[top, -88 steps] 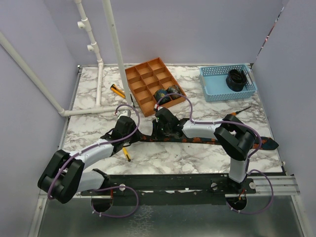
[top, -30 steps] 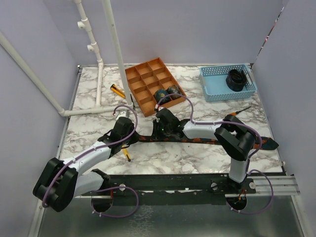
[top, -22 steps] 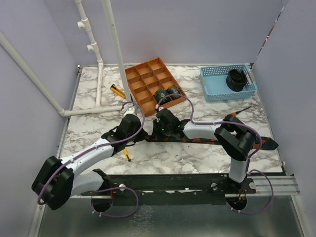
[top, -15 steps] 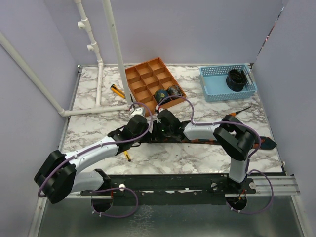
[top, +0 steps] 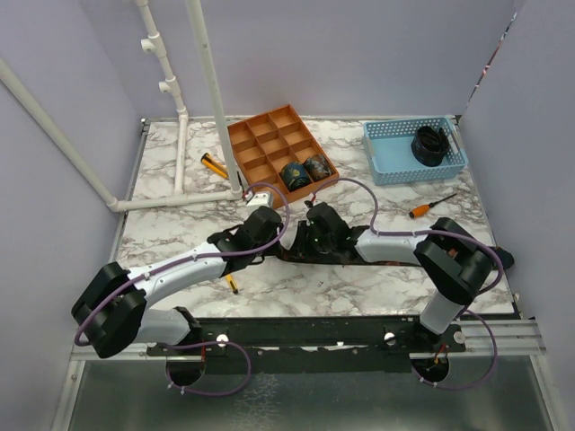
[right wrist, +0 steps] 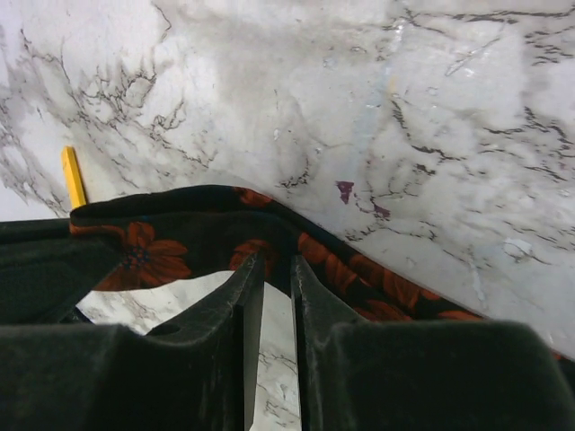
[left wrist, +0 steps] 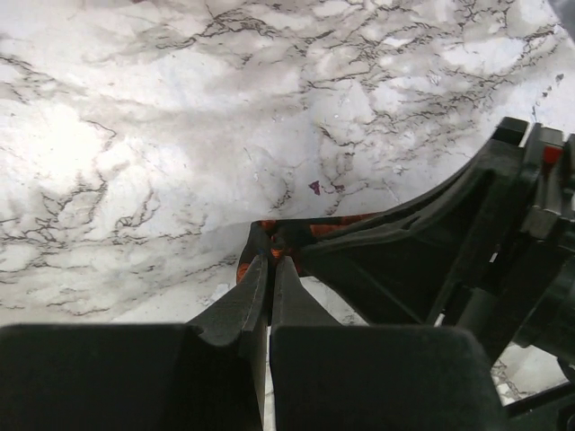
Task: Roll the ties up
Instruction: Roll the tie at the center of the board.
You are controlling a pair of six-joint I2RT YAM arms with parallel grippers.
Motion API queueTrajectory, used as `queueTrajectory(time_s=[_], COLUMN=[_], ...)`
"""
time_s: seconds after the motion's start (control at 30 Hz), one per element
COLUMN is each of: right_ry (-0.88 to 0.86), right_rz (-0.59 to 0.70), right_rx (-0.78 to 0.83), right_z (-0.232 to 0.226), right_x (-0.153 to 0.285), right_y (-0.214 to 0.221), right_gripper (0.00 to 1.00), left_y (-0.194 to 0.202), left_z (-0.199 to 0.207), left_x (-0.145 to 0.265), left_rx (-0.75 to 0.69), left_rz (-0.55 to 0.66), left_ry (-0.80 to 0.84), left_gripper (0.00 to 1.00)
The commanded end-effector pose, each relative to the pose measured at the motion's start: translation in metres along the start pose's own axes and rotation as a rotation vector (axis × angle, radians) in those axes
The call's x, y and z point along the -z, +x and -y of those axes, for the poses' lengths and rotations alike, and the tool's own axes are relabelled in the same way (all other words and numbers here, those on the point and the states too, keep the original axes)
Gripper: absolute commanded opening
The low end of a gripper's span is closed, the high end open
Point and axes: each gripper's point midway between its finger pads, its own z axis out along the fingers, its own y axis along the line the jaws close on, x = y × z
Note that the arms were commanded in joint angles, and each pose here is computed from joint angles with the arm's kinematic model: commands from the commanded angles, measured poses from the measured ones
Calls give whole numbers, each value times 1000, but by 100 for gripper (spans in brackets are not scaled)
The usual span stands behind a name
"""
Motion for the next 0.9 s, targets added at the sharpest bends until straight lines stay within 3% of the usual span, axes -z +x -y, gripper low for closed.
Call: queueTrajectory(time_s=[0.0,0.17,0.53,0.87], right_ry=[66,56,-67,-135], right_rz=[12,16,-108,-184], right_rx=[-17,-18,-30,-29], right_z=[16,21,-4,-39], right_x=[12,17,-14,-43], right_y=[-1,-3,11,29], right_gripper=[23,21,13,12], left_y=[-12,-13,-5,-4], left_z=[-5,-5,-11,-27], left_x=[2,3,6,18], left_rx=[-37,-57,-47,-51], left_rz=[38,40,43,70], left_ry=[-63,-83,-100,-136], left_gripper=[0,0,0,0])
